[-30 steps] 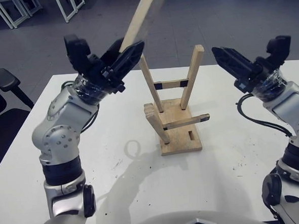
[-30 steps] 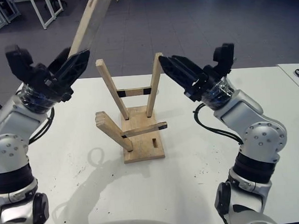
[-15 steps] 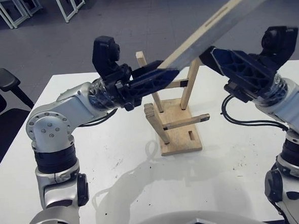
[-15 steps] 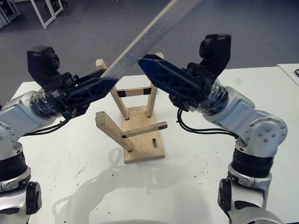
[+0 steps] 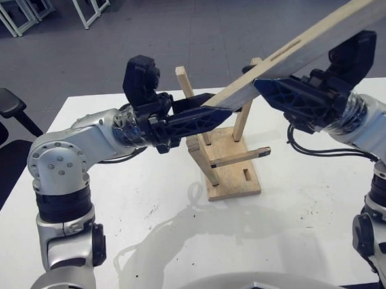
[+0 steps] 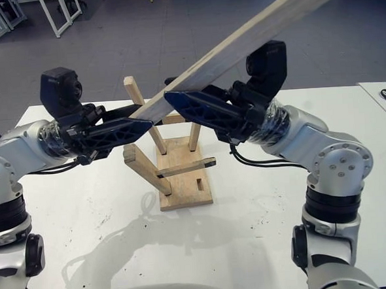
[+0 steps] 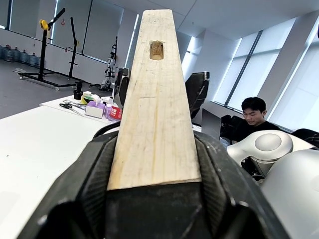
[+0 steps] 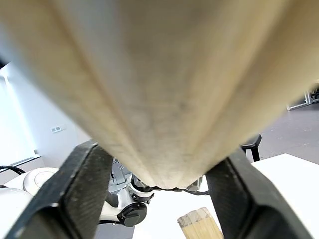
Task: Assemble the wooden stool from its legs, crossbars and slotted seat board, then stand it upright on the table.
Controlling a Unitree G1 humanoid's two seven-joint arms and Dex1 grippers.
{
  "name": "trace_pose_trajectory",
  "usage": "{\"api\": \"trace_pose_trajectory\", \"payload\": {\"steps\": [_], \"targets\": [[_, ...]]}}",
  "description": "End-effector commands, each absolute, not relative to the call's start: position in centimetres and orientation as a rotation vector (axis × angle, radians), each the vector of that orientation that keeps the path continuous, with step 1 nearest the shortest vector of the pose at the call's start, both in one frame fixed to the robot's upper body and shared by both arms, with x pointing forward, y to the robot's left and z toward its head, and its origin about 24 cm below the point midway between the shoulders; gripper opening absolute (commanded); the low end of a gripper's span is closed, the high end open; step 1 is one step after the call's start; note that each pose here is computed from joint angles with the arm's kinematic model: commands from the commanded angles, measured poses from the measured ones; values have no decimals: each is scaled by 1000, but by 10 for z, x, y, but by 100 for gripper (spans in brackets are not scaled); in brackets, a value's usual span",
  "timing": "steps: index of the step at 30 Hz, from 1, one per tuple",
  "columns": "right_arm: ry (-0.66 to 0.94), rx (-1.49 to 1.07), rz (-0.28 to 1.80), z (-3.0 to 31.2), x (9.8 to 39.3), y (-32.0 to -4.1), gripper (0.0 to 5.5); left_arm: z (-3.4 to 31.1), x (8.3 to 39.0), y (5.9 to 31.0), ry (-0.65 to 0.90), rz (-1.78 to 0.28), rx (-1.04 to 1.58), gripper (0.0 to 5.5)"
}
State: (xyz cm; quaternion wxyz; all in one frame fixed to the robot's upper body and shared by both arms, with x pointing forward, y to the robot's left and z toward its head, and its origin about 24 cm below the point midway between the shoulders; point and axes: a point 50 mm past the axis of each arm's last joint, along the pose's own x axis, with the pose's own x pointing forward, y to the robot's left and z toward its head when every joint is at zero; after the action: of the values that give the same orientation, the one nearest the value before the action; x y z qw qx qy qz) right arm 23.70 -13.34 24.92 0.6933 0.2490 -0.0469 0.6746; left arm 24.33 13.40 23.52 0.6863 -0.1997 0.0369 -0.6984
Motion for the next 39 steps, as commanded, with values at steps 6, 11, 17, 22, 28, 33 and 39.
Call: {"api": "trace_pose_trajectory", "payload": {"steps": [6,11,17,22,28,33,39], "targets": [[-103,481,1561,255,233,-134,208,241,242,132,78,-1578,-403,205],[-92,510,1532,255,240,-139,206,255,236,136,-73,-1613,-415,288],[-94,504,1347,252,250,-174,206,284,250,188,-311,-1323,-440,332],[-10,366,1033,229,261,-229,206,206,271,224,-56,-870,-271,332],[293,10,977,156,258,-232,205,86,300,201,281,-547,76,332],[411,-80,1068,112,250,-213,205,39,305,181,371,-520,123,332],[430,-9,1152,92,237,-190,203,24,302,183,395,-520,130,332]]}}
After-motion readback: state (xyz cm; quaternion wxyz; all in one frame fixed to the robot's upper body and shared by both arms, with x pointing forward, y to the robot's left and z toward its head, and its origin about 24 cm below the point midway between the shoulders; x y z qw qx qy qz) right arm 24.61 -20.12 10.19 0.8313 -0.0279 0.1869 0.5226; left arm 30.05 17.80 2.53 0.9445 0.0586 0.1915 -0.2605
